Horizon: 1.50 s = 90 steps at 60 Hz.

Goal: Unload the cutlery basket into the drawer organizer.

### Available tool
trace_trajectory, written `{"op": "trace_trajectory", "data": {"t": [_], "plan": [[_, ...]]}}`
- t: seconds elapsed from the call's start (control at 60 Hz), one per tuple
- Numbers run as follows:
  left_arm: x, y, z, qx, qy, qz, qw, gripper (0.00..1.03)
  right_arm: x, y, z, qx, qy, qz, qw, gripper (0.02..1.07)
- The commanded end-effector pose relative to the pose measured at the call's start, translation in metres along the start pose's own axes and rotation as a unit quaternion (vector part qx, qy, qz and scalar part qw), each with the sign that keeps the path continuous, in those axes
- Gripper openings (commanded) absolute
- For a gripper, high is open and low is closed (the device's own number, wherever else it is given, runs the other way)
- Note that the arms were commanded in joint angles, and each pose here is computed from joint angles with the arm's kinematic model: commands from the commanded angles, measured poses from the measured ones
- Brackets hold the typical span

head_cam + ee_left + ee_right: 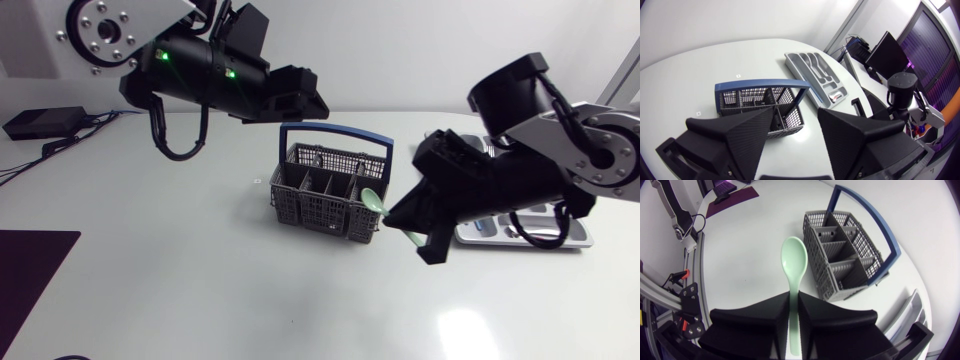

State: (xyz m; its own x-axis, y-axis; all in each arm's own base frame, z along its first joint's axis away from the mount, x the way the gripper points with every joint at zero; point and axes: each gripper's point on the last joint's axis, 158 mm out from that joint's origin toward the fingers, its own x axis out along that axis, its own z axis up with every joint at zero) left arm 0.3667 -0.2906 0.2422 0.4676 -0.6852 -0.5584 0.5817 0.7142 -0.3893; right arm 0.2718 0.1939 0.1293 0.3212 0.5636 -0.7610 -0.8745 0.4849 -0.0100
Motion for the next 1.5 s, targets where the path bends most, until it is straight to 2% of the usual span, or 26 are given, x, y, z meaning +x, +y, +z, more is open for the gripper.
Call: {"op": "trace_trajectory", "data": {"t": [0.0,0.367,0.7,0.85,0.95,1.017,1.233,1.483], "plan": [[-0.002,0.006,0.001,0.02,-0.006,0.008,1.0,0.67,-0.008,-0.006,-0.025,-0.013,0.013,0.006,1.0,0.08],[0.01,0.017,-0.028,0.089,0.008,0.032,0.995,0.67,-0.057,-0.098,-0.149,-0.015,0.071,-0.02,0.997,0.08],[0.015,0.006,-0.046,0.131,0.015,0.052,0.99,0.67,-0.086,-0.174,-0.218,-0.034,0.111,-0.038,0.992,0.08],[0.017,0.005,-0.049,0.138,0.016,0.058,0.989,0.67,-0.092,-0.203,-0.241,-0.053,0.141,-0.043,0.988,0.09],[0.018,0.002,-0.051,0.146,0.018,0.062,0.987,0.67,-0.091,-0.224,-0.256,-0.061,0.163,-0.056,0.983,0.24],[0.02,0.0,-0.054,0.152,0.019,0.061,0.986,0.67,-0.09,-0.236,-0.264,-0.074,0.177,-0.071,0.979,0.3],[0.024,-0.003,-0.059,0.175,0.02,0.066,0.982,0.67,-0.08,-0.259,-0.284,-0.098,0.216,-0.087,0.968,0.3],[0.026,0.003,-0.064,0.183,0.021,0.072,0.98,0.67,-0.078,-0.256,-0.284,-0.094,0.214,-0.085,0.968,0.3]]}}
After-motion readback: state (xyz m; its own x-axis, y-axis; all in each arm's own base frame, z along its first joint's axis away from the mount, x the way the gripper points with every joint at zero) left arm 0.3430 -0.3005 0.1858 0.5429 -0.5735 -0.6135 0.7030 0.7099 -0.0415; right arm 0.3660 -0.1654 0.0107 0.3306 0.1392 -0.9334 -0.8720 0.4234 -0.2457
